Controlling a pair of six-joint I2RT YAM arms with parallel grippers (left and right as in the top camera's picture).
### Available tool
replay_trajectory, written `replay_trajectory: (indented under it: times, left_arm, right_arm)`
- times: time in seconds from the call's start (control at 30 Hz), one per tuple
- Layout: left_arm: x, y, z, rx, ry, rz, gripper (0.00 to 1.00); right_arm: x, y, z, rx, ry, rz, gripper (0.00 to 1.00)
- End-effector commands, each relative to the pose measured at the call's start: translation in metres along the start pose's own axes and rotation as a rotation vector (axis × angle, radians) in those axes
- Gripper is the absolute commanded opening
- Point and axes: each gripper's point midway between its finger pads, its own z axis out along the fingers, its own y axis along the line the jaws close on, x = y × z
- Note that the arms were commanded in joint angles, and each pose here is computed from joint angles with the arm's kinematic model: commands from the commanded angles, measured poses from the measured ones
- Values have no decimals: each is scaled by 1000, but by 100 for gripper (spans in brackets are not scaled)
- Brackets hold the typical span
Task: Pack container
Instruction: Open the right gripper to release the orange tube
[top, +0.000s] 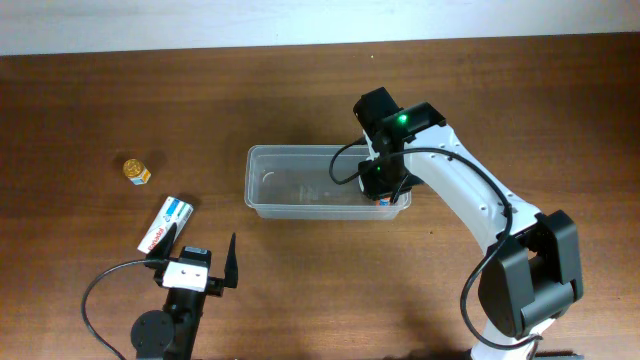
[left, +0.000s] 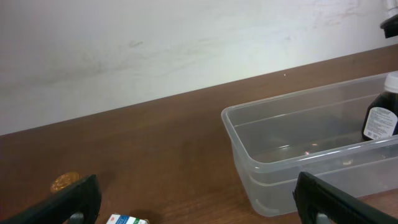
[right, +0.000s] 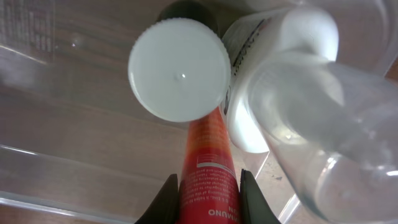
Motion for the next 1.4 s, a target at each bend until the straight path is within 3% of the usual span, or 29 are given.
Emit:
replay_trajectory:
  times: [0.0,0.2,0.67,1.1,1.37]
  left_arm:
    - [2,1,0,-5,1,8,99]
    - [2,1,0,-5,1,8,99]
    - [2,1,0,-5,1,8,99]
    - [2,1,0,-5,1,8,99]
    - [2,1,0,-5,1,9,99]
  right_arm:
    - [2,0,3,13,7,41,8]
    - [2,3,3,-6,10,48,8]
    - [3,3,3,-6,12,48,24]
    - [3,3,3,-7,14,47,25]
    - [1,3,-1,-7,3,47,42]
